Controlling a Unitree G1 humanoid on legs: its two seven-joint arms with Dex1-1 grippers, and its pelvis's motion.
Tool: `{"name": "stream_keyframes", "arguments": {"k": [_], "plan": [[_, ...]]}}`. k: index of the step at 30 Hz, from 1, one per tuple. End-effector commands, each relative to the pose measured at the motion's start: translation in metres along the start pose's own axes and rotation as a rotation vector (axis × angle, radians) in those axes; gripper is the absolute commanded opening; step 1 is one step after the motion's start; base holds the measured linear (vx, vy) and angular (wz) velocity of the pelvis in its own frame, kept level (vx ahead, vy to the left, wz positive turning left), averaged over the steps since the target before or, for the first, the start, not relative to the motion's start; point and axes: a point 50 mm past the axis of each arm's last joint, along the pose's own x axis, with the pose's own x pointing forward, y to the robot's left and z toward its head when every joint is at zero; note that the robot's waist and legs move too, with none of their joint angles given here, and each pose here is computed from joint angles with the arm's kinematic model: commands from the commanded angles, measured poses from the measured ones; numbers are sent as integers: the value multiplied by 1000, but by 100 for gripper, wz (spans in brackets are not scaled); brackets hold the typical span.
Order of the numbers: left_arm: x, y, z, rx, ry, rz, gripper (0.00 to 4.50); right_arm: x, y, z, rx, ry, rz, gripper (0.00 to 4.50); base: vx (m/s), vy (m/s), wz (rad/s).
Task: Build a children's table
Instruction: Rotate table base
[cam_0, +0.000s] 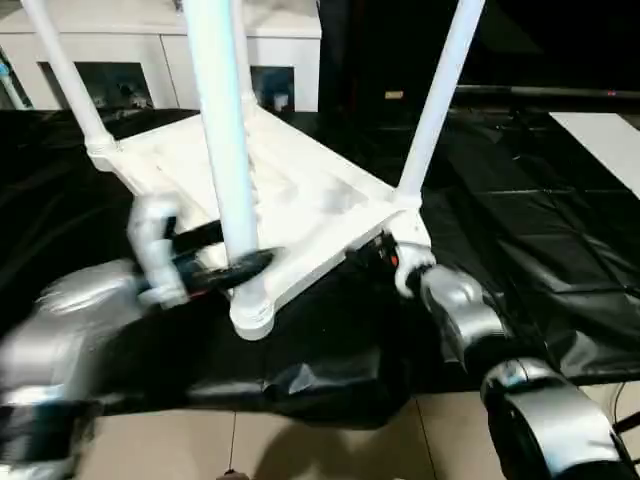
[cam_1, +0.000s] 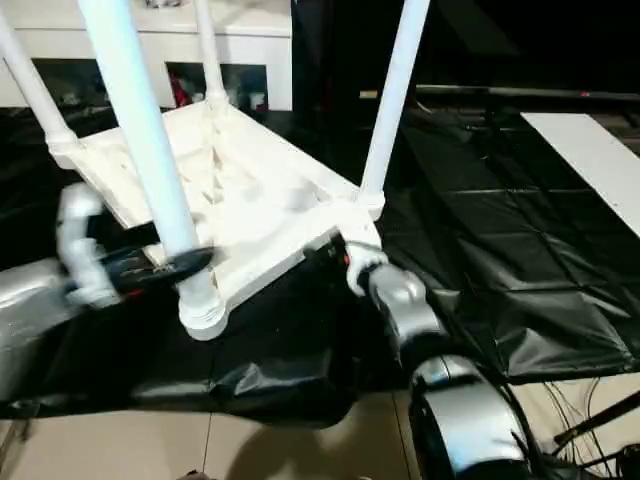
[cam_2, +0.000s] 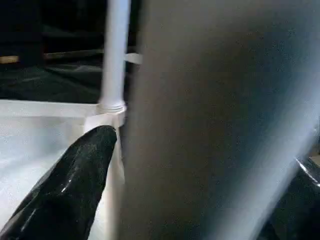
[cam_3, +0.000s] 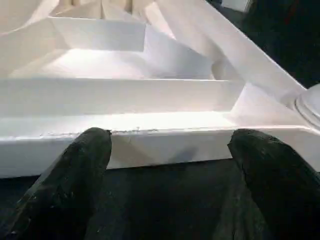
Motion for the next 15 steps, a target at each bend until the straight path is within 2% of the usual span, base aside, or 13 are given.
{"name": "stream_keyframes", "arguments": {"k": [1,4,8,15], "plan": [[7,-3,-1,3,14,-31,443,0,1,-4,-5,35,-2,421,0,0,0],[26,-22,0,-8,4,-163,443,1,3,-7,-9,54,15,421,0,0,0],[46,-38,4,3,-18,-252,443,0,5,-10,-12,68,27,421,0,0,0],[74,-54,10,25,-47,-344,443,2,12,-8,-7,55,63,421,0,0,0]]}}
